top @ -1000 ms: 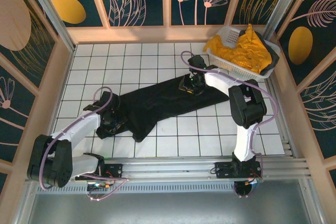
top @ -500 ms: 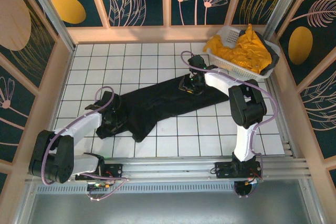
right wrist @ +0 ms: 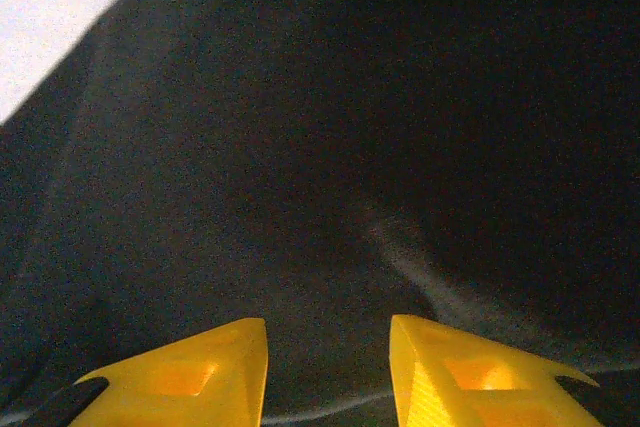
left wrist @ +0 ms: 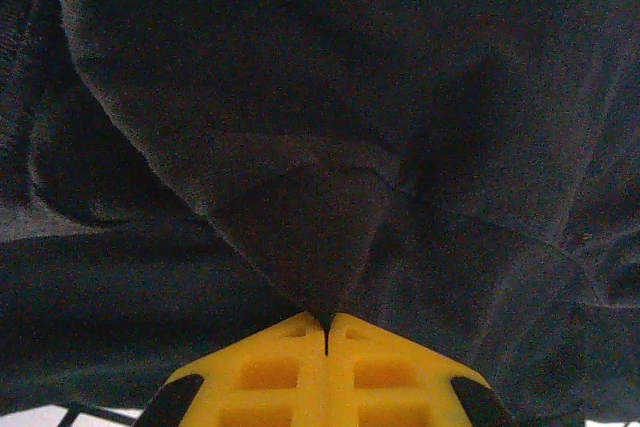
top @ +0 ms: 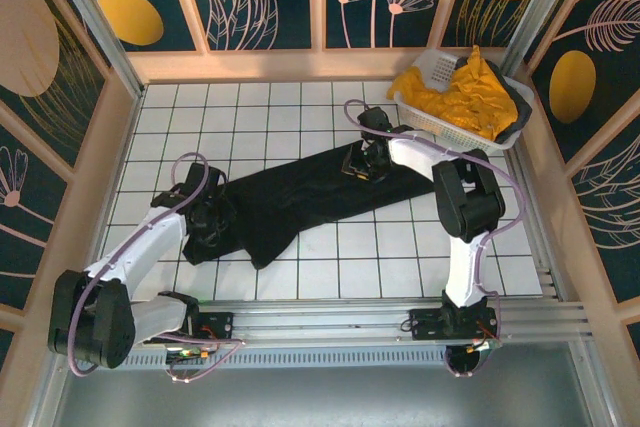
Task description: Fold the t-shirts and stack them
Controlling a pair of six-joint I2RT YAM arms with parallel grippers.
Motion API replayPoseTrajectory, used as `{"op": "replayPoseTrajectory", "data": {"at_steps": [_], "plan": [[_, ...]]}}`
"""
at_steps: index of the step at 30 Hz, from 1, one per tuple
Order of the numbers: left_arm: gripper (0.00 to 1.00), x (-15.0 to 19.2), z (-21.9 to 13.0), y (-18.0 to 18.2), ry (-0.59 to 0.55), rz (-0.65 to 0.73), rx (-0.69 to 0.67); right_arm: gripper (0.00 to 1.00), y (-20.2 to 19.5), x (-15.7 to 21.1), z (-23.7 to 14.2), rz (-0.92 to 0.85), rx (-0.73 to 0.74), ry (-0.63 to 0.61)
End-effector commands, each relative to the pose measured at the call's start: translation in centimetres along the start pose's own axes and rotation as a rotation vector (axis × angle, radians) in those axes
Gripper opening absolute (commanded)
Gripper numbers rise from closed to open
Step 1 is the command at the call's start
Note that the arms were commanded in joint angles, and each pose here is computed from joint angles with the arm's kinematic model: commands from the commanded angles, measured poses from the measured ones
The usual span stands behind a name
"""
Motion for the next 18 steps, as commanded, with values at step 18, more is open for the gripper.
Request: {"op": "replayPoseTrajectory", "data": {"at_steps": [18], "plan": [[0.00,-4.9,-1.1,-0.7,-0.010,0.073,-0.123,0.37,-3.6,1.3,2.1,0.028,0.120,0.061]]}}
Point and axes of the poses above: each hand's point on the last joint's axis, 136 mm out from that joint toward the fingers, its own z axis out along the fingers, its own y axis along the line the jaws close on, x = y × z, the point moved 2 cm from there along -z, back along the fingers, and after that the axes turned 2 degrees about z, right-handed, at the moved point
